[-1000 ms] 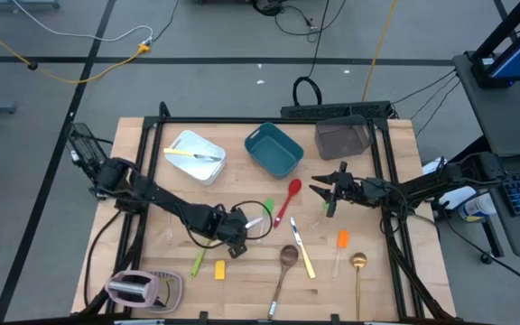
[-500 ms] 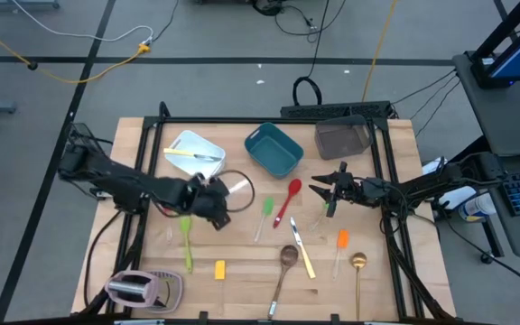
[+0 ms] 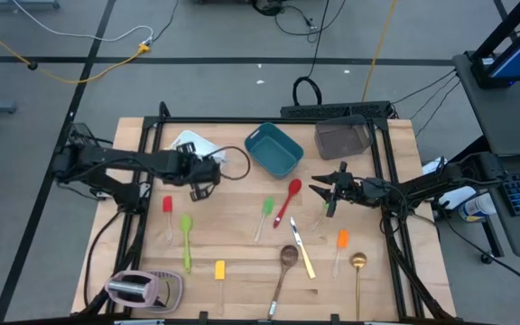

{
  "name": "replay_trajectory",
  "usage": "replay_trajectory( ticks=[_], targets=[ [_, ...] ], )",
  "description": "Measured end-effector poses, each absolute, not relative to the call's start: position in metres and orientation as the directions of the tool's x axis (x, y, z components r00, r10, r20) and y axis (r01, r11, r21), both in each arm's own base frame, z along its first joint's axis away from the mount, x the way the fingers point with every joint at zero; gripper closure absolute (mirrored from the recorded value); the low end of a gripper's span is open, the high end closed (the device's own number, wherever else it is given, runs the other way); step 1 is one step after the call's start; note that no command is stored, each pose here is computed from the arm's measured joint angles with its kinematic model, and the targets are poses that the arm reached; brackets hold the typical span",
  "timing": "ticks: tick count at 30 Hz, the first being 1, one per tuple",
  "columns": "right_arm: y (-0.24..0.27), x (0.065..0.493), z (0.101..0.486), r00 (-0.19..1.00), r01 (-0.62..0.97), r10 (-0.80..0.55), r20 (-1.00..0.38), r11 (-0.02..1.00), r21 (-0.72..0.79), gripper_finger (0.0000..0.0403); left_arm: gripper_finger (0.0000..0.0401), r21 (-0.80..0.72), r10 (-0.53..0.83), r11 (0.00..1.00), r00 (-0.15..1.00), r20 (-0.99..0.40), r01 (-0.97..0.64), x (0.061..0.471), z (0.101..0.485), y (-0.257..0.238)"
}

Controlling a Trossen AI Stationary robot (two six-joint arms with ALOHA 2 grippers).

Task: Pick & Place Kitchen Items
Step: Put the left yellow knife into the white bin

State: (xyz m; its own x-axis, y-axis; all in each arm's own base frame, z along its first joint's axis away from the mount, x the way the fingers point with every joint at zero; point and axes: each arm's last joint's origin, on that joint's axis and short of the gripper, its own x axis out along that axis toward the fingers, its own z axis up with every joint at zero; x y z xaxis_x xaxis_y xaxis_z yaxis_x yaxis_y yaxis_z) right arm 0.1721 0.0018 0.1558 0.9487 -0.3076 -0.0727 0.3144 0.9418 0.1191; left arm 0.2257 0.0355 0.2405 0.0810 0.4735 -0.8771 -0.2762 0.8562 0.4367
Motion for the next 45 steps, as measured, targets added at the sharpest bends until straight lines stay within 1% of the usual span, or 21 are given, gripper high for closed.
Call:
replay_trajectory(
  ticks=[5, 7, 14, 18, 22, 27, 31, 34, 39, 45],
  targets=[
    [0.002, 0.172, 0.156, 0.949, 0.315, -0.308, -0.072, 0.942, 0.119, 0.0268, 0.0384, 0.482, 0.476, 0.852, -0.080, -0.876, -0.206, 0.209, 0.240, 0.060],
    [0.002, 0.172, 0.156, 0.949, 0.315, -0.308, -0.072, 0.942, 0.119, 0.0268, 0.0384, 0.486, 0.472, 0.857, -0.118, -0.874, -0.173, 0.204, 0.240, 0.069],
    [0.002, 0.172, 0.156, 0.948, 0.316, -0.309, -0.072, 0.941, 0.119, 0.0268, 0.0384, 0.475, 0.462, 0.878, -0.157, -0.873, -0.056, 0.198, 0.239, 0.096],
    [0.002, 0.172, 0.156, 0.948, 0.317, -0.310, -0.072, 0.941, 0.119, 0.0268, 0.0377, 0.425, 0.428, 0.904, -0.158, -0.890, 0.052, 0.202, 0.230, 0.110],
    [0.002, 0.172, 0.156, 0.948, 0.317, -0.311, -0.071, 0.941, 0.118, 0.0268, 0.0375, 0.352, 0.395, 0.911, -0.210, -0.894, 0.212, 0.210, 0.213, 0.121],
    [0.002, 0.172, 0.156, 0.947, 0.318, -0.312, -0.072, 0.941, 0.116, 0.0268, 0.0377, 0.294, 0.388, 0.902, -0.296, -0.873, 0.314, 0.217, 0.192, 0.129],
    [0.002, 0.172, 0.156, 0.947, 0.318, -0.312, -0.071, 0.941, 0.116, 0.0268, 0.0375, 0.254, 0.419, 0.862, -0.336, -0.843, 0.438, 0.222, 0.181, 0.133],
    [0.002, 0.172, 0.156, 0.947, 0.318, -0.312, -0.072, 0.941, 0.115, 0.0268, 0.0374, 0.291, 0.489, 0.822, -0.344, -0.802, 0.489, 0.226, 0.178, 0.137],
    [0.002, 0.172, 0.156, 0.947, 0.318, -0.312, -0.072, 0.941, 0.115, 0.0268, 0.0371, 0.319, 0.504, 0.807, -0.300, -0.810, 0.496, 0.230, 0.178, 0.140],
    [0.002, 0.172, 0.156, 0.947, 0.318, -0.312, -0.072, 0.941, 0.115, 0.0268, 0.0334, 0.338, 0.484, 0.821, -0.249, -0.839, 0.460, 0.234, 0.177, 0.140]
  ],
)
